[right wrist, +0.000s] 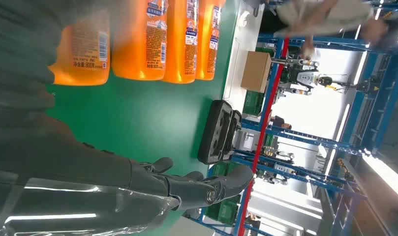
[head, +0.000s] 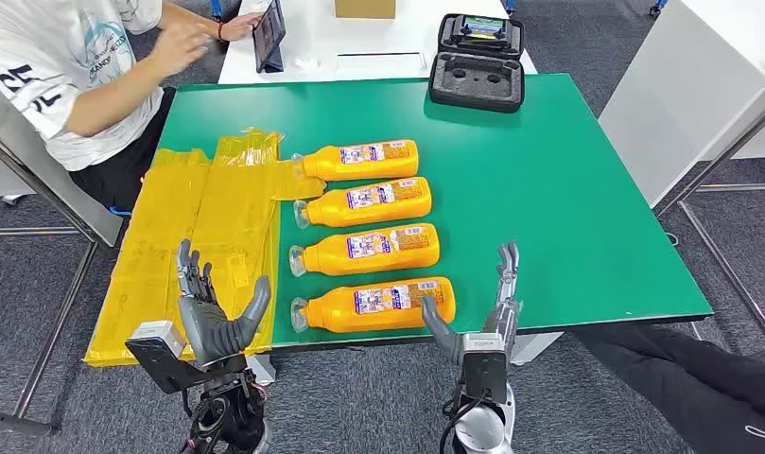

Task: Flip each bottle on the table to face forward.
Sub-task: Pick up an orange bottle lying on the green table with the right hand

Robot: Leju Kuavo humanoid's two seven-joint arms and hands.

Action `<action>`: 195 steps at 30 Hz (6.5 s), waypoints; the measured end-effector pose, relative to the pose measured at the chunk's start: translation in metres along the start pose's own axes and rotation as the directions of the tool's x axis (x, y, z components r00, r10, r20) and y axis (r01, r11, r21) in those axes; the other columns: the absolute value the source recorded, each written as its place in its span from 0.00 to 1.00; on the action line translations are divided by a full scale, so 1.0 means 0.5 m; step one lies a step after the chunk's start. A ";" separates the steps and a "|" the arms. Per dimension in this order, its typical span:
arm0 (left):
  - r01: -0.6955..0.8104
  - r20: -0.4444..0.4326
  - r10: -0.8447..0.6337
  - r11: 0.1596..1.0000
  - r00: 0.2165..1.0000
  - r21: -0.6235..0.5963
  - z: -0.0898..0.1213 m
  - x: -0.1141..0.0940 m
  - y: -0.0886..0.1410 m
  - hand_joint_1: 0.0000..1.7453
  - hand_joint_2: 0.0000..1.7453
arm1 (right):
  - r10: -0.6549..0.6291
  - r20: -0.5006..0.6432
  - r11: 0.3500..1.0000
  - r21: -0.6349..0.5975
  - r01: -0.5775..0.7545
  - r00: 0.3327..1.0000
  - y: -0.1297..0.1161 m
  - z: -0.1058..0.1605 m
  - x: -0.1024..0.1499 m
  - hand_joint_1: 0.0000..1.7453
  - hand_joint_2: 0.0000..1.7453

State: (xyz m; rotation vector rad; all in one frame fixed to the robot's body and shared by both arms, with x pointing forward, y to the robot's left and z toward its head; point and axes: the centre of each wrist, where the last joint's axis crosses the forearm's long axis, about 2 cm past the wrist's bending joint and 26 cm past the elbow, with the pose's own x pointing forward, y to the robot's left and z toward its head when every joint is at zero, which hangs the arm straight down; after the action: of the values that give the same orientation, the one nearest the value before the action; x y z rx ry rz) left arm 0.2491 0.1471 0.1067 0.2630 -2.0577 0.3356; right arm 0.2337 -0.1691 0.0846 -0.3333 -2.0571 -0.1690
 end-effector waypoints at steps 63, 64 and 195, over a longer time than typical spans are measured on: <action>0.065 0.032 -0.066 0.998 0.997 0.012 -0.030 -0.018 0.038 0.00 1.00 | 0.567 0.160 0.501 0.711 -0.493 0.808 0.017 -0.280 -0.031 0.00 1.00; 0.064 0.037 -0.064 0.998 0.997 0.013 -0.034 -0.018 0.037 0.00 1.00 | 0.563 0.160 0.490 0.726 -0.483 0.811 0.023 -0.287 -0.030 0.00 1.00; 0.122 -0.013 -0.122 0.986 0.992 0.117 -0.029 -0.038 0.111 0.00 1.00 | 0.529 0.130 0.042 0.983 -0.180 0.838 -0.066 -0.326 -0.112 0.99 1.00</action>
State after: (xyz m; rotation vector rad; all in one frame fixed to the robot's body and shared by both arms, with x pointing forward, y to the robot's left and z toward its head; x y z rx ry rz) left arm 0.2521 0.2049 0.0899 0.4574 -2.0080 0.3827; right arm 0.3853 -0.2516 0.1156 0.0526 -1.2782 1.4187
